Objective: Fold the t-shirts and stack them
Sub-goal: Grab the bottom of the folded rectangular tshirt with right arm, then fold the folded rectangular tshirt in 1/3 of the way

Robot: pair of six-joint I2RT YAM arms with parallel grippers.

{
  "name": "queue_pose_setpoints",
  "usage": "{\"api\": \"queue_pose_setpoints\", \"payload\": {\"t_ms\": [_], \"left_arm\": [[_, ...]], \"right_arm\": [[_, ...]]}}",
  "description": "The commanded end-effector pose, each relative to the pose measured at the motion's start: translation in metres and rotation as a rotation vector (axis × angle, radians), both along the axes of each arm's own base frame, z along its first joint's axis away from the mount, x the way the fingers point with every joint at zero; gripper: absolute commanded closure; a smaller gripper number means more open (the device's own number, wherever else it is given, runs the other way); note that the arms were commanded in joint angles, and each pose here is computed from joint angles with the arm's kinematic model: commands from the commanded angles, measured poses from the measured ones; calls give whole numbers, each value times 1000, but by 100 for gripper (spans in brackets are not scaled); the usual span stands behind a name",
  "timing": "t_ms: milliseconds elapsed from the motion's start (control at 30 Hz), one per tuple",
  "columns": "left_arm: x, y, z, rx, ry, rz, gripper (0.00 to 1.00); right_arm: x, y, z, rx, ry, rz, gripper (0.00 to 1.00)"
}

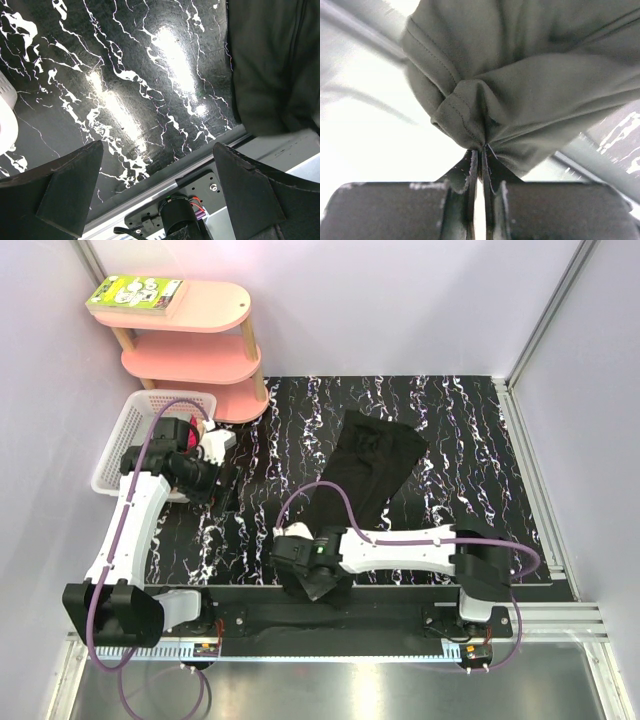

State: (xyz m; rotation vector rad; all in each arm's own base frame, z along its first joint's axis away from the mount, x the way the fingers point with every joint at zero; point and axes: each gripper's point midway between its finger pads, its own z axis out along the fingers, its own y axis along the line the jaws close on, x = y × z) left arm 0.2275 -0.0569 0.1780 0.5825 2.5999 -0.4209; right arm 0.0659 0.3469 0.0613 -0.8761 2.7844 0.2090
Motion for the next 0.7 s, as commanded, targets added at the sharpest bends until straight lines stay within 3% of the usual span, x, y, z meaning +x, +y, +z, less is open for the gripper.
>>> {"api": "queue_pose_setpoints", "payload": {"t_ms": [0,333,500,633,667], "left_arm": [[12,-7,14,-43,-59,-10,2],[11,-3,20,-25,-87,-9,2],[11,-3,22,-24,-88,-11,2],[11,-6,22,-37,-81,-12,2],[10,-6,20,-37,-76,-12,2]], "right_arm": [[-14,2,42,88,30,-30,100],[44,-25,51,35,-58,-78,100],[34,-11,38,66,6,-51,100],[69,-29,39,47,-53,-109,100],[99,-43,44,48,-77,-156,100]]}}
